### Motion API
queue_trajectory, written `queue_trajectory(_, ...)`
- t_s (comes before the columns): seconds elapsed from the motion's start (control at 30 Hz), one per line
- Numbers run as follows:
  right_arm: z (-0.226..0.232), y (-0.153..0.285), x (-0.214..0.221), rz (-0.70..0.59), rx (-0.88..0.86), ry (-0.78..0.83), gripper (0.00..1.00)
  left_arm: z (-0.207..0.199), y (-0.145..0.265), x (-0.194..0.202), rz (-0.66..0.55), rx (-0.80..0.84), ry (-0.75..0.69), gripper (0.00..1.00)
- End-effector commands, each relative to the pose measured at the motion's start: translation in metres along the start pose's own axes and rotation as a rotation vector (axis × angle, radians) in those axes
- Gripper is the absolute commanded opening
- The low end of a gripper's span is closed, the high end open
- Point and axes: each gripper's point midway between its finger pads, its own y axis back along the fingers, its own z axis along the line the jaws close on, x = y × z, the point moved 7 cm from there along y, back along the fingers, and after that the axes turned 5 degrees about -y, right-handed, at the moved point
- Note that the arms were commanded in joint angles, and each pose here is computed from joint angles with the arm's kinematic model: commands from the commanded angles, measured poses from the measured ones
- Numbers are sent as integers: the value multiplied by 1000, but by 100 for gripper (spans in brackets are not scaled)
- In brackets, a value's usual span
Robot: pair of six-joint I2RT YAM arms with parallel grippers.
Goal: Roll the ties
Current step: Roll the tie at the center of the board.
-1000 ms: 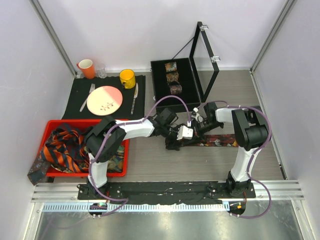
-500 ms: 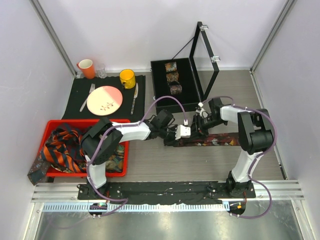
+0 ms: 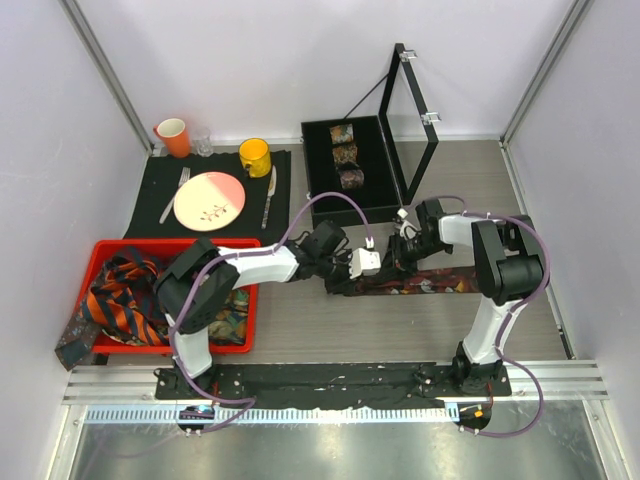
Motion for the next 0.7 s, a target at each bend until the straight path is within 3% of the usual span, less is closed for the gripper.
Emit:
queue_trajectory(0.0, -32, -11, 0, -13, 187, 39, 21, 4, 21, -17, -16, -81, 58, 6)
queue_trajectory(0.1, -32, -11, -5, -21, 200, 58, 21, 5, 23, -15, 7, -78, 30, 10)
queue_trajectory(0.2, -25, -8, -9, -30, 177, 80, 22, 2, 13, 6, 109, -54, 51, 16)
queue_trajectory(0.37, 2, 8, -8, -53, 66, 134, 36, -5, 1, 31, 211, 24, 67, 27)
queue_trajectory(0.53, 33, 21, 5, -33, -110, 128, 47, -10, -1, 38, 231, 52, 67, 28)
queue_trajectory(0.67, 45, 15, 15, -4, -190, 154, 48, -11, -3, 42, 242, 56, 74, 29)
